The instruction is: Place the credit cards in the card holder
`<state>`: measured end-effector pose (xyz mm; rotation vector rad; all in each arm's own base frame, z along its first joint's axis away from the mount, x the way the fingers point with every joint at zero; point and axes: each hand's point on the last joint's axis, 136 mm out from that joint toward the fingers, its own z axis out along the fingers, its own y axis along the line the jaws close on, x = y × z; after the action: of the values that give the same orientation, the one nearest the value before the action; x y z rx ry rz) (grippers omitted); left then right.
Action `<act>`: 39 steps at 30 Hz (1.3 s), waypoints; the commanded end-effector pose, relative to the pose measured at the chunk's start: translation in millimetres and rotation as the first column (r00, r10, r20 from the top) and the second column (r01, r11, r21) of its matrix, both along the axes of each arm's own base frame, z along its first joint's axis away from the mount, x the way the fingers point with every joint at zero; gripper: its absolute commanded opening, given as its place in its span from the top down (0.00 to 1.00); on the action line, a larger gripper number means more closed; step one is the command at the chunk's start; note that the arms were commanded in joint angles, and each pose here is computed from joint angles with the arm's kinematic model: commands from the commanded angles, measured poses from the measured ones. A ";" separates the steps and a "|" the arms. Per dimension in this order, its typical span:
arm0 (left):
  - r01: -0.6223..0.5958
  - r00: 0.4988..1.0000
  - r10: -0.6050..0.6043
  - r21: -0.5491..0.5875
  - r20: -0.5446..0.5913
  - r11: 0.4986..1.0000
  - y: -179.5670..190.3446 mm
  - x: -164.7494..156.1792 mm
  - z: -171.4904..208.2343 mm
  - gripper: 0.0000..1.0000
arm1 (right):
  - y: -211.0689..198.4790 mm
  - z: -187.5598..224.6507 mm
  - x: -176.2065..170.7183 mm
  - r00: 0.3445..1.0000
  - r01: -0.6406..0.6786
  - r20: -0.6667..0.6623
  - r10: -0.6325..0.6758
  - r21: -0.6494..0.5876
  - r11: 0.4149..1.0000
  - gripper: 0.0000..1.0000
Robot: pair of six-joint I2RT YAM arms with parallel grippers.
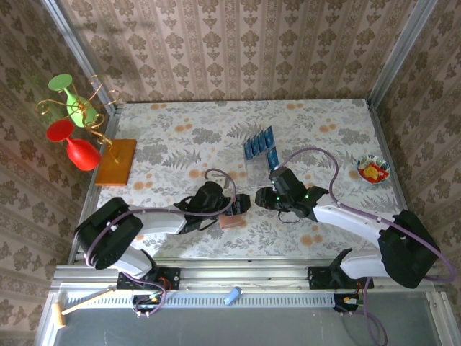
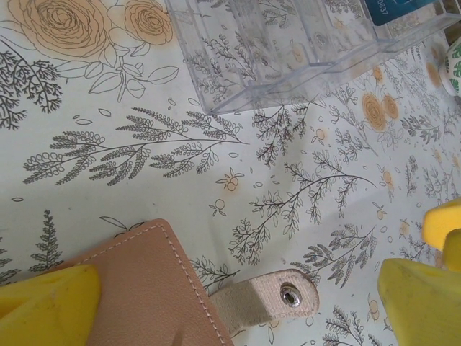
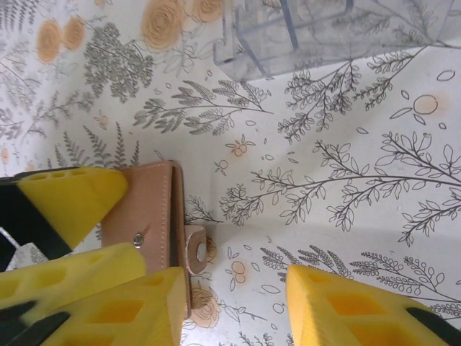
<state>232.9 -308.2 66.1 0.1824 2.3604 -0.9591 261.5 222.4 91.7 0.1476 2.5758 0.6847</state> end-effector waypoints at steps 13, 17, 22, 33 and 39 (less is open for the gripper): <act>-0.057 0.998 0.058 -0.013 0.038 0.998 24.0 27.4 41.5 0.00 | 60.7 20.2 -21.2 0.989 -0.140 0.049 0.136 0.096 0.985 0.97; -0.051 0.998 0.052 -0.046 0.023 0.998 19.2 26.5 41.6 0.00 | 73.9 32.2 -24.2 0.983 -0.168 0.092 0.158 0.113 0.979 1.00; -0.077 0.997 0.077 -0.001 0.017 0.997 33.1 24.9 36.2 0.00 | 80.6 33.8 -28.7 0.979 -0.186 0.115 0.171 0.132 0.974 1.00; -0.407 0.903 0.429 0.313 -0.003 0.858 168.7 5.8 19.8 0.00 | 74.9 33.9 -30.8 0.978 -0.174 0.131 0.160 0.101 0.980 1.00; -0.293 0.924 0.361 0.365 -0.131 0.884 157.4 -16.2 -9.4 0.14 | 68.7 39.4 -23.3 0.979 -0.159 0.139 0.146 0.089 0.983 1.00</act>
<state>239.5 -160.1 85.9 -0.1961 2.4746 -0.4976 229.5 296.7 116.8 -0.0882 2.4846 0.8718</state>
